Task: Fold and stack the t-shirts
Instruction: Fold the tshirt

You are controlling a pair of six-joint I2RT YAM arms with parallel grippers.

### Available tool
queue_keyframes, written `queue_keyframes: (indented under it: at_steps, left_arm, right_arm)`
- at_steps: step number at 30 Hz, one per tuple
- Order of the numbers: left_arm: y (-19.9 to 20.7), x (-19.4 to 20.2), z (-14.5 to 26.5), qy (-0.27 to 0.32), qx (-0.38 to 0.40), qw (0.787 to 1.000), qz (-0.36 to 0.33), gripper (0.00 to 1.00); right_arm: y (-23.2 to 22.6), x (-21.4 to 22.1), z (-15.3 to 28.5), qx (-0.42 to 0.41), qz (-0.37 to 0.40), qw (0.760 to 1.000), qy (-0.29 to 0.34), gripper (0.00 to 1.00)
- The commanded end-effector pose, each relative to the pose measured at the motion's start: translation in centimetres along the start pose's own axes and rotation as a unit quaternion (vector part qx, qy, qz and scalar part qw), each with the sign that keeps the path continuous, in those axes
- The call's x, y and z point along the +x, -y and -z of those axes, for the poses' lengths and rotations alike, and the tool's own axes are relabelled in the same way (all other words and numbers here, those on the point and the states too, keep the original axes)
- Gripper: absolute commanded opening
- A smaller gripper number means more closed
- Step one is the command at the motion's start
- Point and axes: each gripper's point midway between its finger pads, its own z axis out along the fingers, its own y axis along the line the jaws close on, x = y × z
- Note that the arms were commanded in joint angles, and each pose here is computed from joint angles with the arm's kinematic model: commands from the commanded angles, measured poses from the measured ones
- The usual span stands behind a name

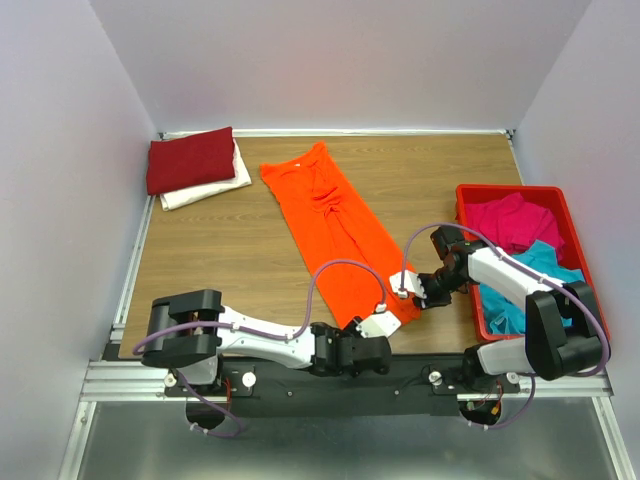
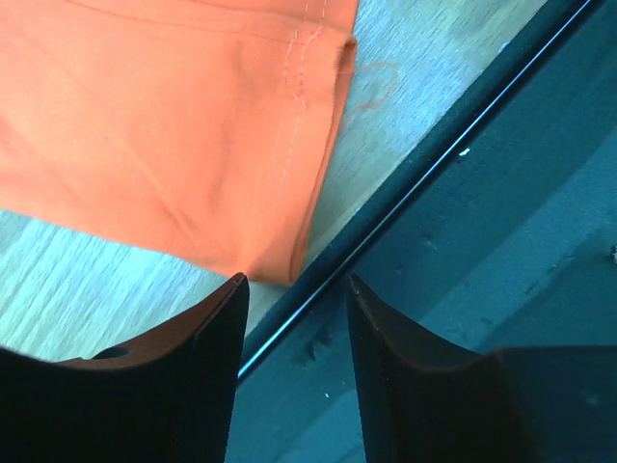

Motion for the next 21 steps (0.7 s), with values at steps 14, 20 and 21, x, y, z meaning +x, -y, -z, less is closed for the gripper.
queue_keyframes:
  at_steps: [14, 20, 21]
  left_arm:
    - [-0.7, -1.6, -1.9, 0.014, -0.107, 0.994, -0.023, 0.54]
    - [-0.9, -1.1, -2.8, 0.003, -0.11, 0.994, -0.022, 0.5]
    - [-0.9, -1.1, -2.9, 0.003, -0.107, 0.994, -0.02, 0.47]
  right_arm:
    - [-1.6, 1.2, -0.8, -0.018, -0.018, 1.0, -0.015, 0.29]
    - [-1.9, 1.3, -0.9, -0.022, -0.021, 0.999, -0.018, 0.29]
    - [-1.8, 1.3, -0.9, -0.019, -0.02, 0.999, -0.018, 0.29]
